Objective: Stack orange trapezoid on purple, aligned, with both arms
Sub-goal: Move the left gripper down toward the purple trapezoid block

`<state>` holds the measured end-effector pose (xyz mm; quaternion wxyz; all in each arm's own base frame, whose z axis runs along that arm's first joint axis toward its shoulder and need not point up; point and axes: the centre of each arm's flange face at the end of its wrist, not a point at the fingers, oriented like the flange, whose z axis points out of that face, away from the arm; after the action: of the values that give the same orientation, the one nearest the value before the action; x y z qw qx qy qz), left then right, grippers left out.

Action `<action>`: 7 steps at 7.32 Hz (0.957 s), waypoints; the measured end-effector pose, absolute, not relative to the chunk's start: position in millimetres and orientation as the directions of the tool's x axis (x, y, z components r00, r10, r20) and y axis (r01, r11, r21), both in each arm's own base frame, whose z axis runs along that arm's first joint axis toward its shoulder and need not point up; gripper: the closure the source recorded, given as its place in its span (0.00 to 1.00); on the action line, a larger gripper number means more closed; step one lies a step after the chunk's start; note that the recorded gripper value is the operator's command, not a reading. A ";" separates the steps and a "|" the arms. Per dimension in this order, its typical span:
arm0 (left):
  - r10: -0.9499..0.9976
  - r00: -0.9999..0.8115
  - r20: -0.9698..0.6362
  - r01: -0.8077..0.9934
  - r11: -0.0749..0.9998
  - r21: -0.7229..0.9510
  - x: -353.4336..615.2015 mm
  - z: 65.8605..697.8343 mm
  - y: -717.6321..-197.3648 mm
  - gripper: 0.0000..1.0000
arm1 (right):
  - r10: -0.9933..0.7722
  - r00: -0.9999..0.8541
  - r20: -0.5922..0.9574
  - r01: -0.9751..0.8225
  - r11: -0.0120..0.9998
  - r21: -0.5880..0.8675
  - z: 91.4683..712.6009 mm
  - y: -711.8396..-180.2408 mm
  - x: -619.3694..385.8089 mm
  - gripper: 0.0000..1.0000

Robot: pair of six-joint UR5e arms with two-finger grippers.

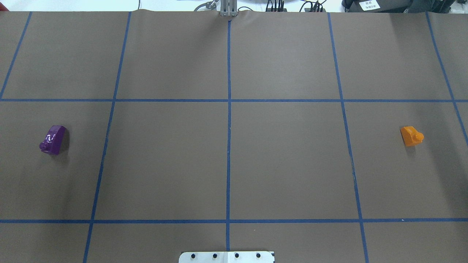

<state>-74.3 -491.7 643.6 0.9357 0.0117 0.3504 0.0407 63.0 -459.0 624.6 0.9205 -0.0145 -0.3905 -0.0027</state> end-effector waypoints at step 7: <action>0.170 0.736 -0.655 -0.056 0.980 0.191 -20.9 597.8 -530.3 0.00 | -0.033 0.685 0.728 -0.004 0.999 0.049 581.4 -487.1 60.5 0.00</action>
<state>-20.9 -530.3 597.8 0.9283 0.0793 0.3583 0.0608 60.5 -487.1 581.4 0.9177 0.0234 -0.3966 -0.0078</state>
